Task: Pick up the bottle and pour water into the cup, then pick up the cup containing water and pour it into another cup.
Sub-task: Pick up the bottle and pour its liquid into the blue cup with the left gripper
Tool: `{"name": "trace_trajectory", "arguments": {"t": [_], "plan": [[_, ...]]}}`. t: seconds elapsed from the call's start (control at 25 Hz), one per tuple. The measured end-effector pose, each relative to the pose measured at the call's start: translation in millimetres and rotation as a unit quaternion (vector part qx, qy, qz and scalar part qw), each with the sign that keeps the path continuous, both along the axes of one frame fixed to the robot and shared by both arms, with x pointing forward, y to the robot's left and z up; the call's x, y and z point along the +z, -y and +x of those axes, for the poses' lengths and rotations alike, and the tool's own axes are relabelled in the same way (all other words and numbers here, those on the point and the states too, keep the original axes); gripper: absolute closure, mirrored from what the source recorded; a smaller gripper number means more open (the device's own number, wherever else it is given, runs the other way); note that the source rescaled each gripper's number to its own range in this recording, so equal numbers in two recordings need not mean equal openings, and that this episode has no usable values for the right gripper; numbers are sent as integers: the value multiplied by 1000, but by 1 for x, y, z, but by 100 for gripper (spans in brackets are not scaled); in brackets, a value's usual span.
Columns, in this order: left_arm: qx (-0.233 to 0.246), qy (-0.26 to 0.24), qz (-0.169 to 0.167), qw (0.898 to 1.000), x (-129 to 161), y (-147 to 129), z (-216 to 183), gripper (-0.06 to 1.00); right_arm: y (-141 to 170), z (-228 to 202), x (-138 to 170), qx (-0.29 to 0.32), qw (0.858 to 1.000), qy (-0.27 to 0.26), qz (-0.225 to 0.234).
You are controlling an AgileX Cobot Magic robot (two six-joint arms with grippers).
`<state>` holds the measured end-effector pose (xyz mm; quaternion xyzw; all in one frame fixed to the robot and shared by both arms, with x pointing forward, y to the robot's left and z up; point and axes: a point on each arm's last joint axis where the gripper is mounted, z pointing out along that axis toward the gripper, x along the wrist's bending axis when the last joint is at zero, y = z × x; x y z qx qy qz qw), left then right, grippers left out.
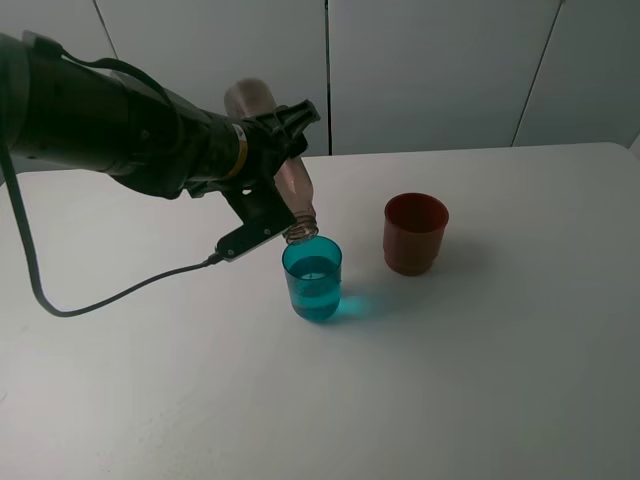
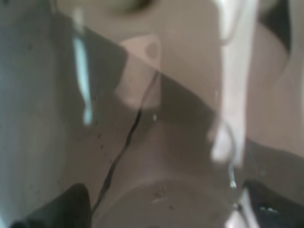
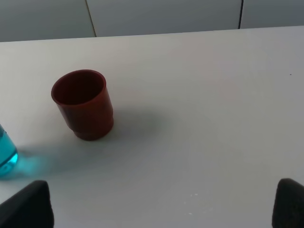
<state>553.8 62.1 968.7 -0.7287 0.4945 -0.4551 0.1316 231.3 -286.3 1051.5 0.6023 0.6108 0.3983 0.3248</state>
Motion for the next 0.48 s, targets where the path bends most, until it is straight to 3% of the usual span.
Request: {"name": "trace_trajectory", "arguments": {"t": [0.48], "plan": [[-28,19,31,999,4,8,-4,94,0,0,0,0,1000,0,0]]}}
